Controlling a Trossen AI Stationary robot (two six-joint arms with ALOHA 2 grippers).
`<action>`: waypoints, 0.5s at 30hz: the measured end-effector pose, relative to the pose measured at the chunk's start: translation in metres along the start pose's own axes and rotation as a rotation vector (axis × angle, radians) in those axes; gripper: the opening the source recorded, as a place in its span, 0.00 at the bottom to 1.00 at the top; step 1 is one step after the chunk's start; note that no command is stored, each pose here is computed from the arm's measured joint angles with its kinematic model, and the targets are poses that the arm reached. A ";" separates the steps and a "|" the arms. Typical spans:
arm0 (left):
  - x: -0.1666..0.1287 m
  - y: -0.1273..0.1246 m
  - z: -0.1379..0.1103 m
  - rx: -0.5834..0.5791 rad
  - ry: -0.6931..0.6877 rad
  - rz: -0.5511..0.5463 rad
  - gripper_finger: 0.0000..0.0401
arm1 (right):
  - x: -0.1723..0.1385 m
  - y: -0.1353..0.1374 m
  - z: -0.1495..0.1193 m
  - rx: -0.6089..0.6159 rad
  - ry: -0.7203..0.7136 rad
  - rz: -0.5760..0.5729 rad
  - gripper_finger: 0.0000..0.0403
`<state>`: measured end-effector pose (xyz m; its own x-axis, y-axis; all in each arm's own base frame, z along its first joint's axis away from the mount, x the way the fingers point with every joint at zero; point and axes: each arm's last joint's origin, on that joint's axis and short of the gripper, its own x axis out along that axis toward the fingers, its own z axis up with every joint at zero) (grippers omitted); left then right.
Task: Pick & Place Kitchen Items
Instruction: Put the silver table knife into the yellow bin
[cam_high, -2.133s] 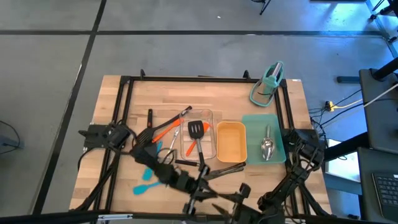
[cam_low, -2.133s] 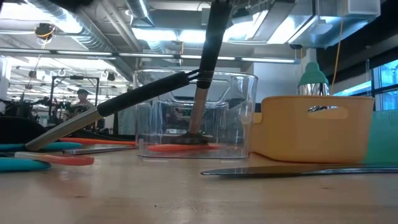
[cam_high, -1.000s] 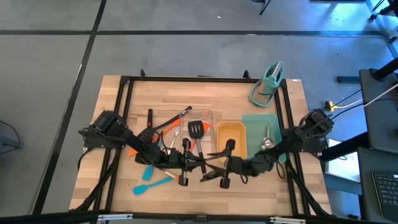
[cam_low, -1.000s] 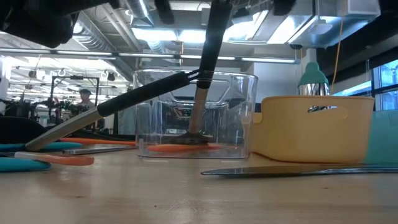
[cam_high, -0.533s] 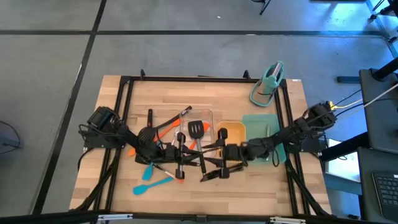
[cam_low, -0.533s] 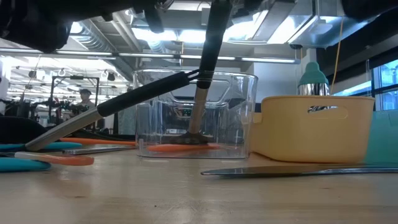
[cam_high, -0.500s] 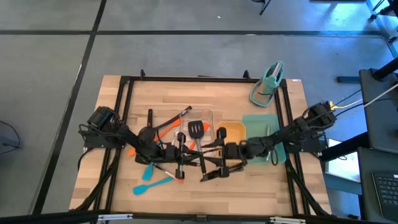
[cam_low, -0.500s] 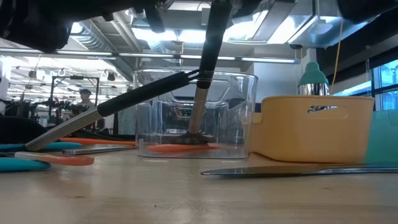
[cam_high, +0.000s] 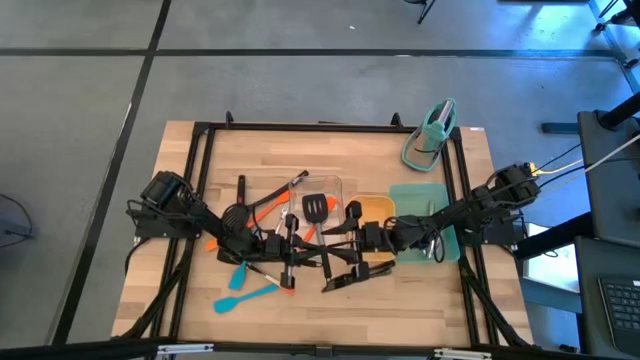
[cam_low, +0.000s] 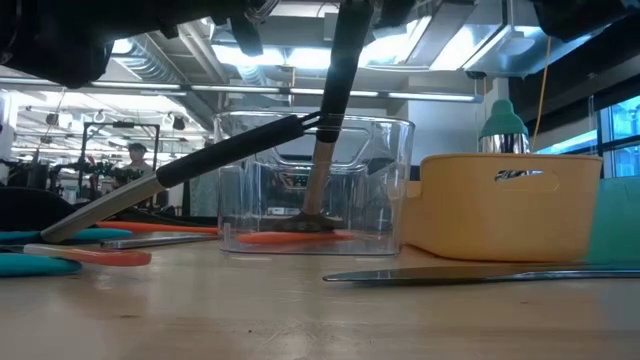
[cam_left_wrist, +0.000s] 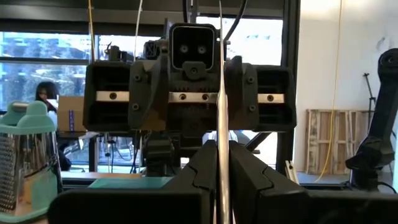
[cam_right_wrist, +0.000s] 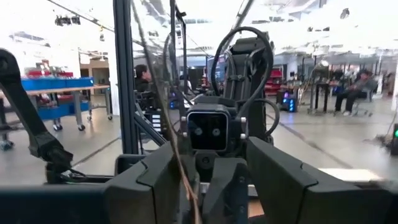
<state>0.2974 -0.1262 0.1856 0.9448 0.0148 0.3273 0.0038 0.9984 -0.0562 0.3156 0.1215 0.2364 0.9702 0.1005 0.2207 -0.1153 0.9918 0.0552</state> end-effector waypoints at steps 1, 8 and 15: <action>0.000 0.000 0.000 0.000 0.000 0.000 0.04 | 0.000 0.000 0.000 0.017 0.004 -0.003 0.45; 0.002 0.001 0.001 -0.001 -0.008 0.007 0.04 | 0.000 0.000 -0.001 0.050 0.009 -0.005 0.37; 0.003 0.005 0.000 0.001 -0.002 0.056 0.04 | 0.000 -0.001 -0.004 0.076 0.035 -0.055 0.04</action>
<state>0.3004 -0.1207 0.1866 0.9428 0.0711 0.3256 -0.0498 0.9961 -0.0733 0.3163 0.1210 0.2326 0.9822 0.0505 0.1808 -0.0766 0.9871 0.1404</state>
